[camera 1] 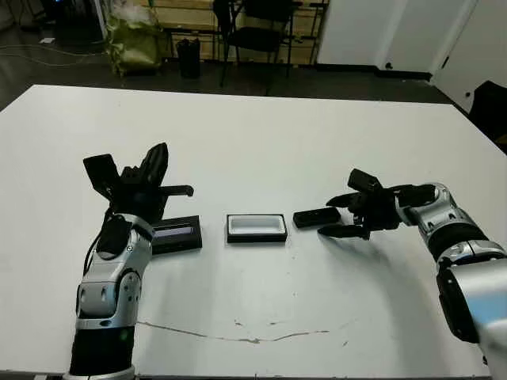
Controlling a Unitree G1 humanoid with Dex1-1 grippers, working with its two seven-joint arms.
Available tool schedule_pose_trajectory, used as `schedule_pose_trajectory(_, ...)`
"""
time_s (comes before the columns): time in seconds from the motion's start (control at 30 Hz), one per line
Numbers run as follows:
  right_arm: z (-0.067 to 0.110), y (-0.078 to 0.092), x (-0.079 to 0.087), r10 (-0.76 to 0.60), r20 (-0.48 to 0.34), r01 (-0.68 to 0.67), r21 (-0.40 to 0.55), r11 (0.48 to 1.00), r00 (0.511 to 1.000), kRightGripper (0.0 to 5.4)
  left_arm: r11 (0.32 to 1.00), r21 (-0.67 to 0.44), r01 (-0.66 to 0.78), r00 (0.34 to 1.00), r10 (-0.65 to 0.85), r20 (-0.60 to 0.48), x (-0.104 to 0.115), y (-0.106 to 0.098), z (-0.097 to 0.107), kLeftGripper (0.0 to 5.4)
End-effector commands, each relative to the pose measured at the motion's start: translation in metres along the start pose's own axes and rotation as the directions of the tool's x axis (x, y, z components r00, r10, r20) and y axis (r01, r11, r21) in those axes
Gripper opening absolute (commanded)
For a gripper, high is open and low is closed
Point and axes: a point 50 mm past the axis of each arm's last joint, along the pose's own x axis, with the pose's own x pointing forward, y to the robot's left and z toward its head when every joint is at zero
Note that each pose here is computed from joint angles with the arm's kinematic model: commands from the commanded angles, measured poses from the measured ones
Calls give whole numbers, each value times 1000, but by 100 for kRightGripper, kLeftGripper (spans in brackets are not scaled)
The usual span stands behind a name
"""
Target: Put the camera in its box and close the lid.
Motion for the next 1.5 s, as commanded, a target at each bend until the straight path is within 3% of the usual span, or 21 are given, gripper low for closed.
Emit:
schedule_pose_trajectory(0.03, -37, 28, 21, 93, -126, -85, 67, 994, 988, 338, 1000, 6, -11, 1000, 11, -27, 0, 2, -3, 0)
schedule_pose_trajectory(0.1, -38, 29, 21, 112, -114, -101, 94, 990, 987, 338, 1000, 4, -9, 1000, 9, -29, 0, 1, -2, 0)
schedule_pose_trajectory(0.3, -37, 23, 16, 80, -217, -83, -6, 997, 973, 338, 1000, 16, -2, 1000, 2, -23, 1, 1, -1, 0)
schedule_pose_trajectory(0.43, -34, 21, 11, 123, -186, -118, 38, 992, 975, 338, 1000, 11, 2, 1000, -2, -19, 1, 1, -2, 0)
schedule_pose_trajectory(0.6, -28, 15, 8, 83, -270, -109, -82, 991, 959, 338, 1000, 6, -2, 1000, 2, -26, 1, 0, -2, 0)
schedule_pose_trajectory(0.77, -30, 18, 11, 123, -271, -129, -4, 992, 955, 338, 1000, 10, 1, 1000, 0, -18, 0, 1, -2, 0)
schedule_pose_trajectory(1.0, -23, 15, 8, 111, -266, -144, -109, 984, 958, 338, 1000, 2, -2, 1000, 2, -25, 0, 3, -2, 0)
schedule_pose_trajectory(1.13, -20, 14, 7, 121, -246, -148, -95, 984, 962, 338, 1000, 16, 1, 1000, 0, -24, 2, 3, -1, 0)
schedule_pose_trajectory(1.33, -35, 14, 9, -2, -327, -61, -181, 982, 945, 338, 1000, 6, -4, 999, 4, -32, 4, 5, 0, 0)
schedule_pose_trajectory(1.4, -40, 16, 5, 1, -251, -28, -104, 994, 968, 338, 1000, 15, 2, 999, -1, -34, 5, 5, 0, 0)
schedule_pose_trajectory(1.43, -43, 17, 1, 15, -184, -16, -5, 1000, 983, 338, 1000, 17, 3, 999, -3, -36, 6, 5, 0, 0)
schedule_pose_trajectory(1.5, -48, 14, -4, -26, -215, 21, -27, 999, 976, 338, 1000, 22, 4, 999, -3, -42, 7, 4, 0, 0)
